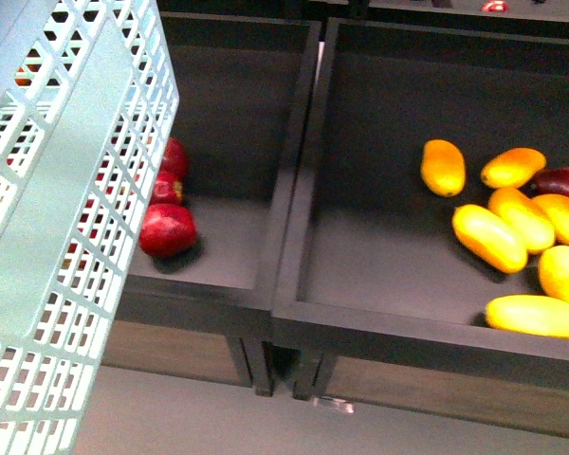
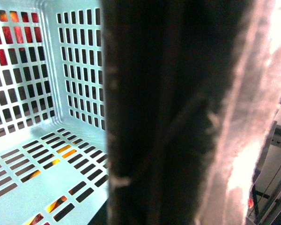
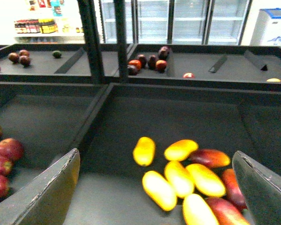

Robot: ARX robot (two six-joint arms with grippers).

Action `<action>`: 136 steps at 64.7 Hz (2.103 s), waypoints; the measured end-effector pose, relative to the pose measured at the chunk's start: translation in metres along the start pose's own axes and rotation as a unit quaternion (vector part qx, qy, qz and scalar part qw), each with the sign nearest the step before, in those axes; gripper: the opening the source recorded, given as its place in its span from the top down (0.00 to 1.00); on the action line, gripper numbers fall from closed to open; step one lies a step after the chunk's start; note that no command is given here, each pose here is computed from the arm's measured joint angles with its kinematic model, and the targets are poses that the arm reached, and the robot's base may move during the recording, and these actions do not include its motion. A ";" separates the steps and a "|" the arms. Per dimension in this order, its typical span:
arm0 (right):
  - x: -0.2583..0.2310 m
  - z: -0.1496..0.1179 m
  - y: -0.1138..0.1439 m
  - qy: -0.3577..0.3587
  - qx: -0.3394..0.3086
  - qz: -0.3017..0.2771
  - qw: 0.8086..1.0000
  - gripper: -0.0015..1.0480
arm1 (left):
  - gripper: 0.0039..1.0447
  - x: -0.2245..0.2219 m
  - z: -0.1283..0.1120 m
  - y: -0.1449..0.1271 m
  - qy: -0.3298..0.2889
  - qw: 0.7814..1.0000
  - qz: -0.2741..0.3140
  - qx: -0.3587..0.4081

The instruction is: Pick mango and avocado into basket

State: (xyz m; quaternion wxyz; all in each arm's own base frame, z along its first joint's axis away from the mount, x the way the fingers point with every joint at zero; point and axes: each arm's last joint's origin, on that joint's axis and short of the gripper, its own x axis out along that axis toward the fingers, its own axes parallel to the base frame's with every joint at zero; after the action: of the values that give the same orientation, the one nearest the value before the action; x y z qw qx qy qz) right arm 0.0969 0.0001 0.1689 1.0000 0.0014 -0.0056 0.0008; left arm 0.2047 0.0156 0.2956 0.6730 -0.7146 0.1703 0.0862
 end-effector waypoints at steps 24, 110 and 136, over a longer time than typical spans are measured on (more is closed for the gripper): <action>0.000 0.000 0.000 -0.001 0.000 0.000 1.000 0.08 | 0.87 0.000 0.000 0.000 -0.002 1.000 0.000 0.002; 0.000 0.000 0.000 -0.001 0.000 -0.001 1.000 0.08 | 0.87 0.110 -0.183 -0.024 0.332 0.859 0.061 0.385; 0.035 0.011 -0.068 0.190 0.137 -0.202 0.951 0.08 | 0.87 0.110 -0.184 -0.024 0.332 0.859 0.060 0.386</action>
State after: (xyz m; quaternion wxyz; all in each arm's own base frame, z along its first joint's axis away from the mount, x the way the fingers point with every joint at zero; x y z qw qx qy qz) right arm 0.1324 -0.0676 0.1799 0.9520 0.1393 0.1854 -0.2000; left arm 0.2957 -0.1798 0.2940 0.7921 -0.3722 0.4454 -0.1887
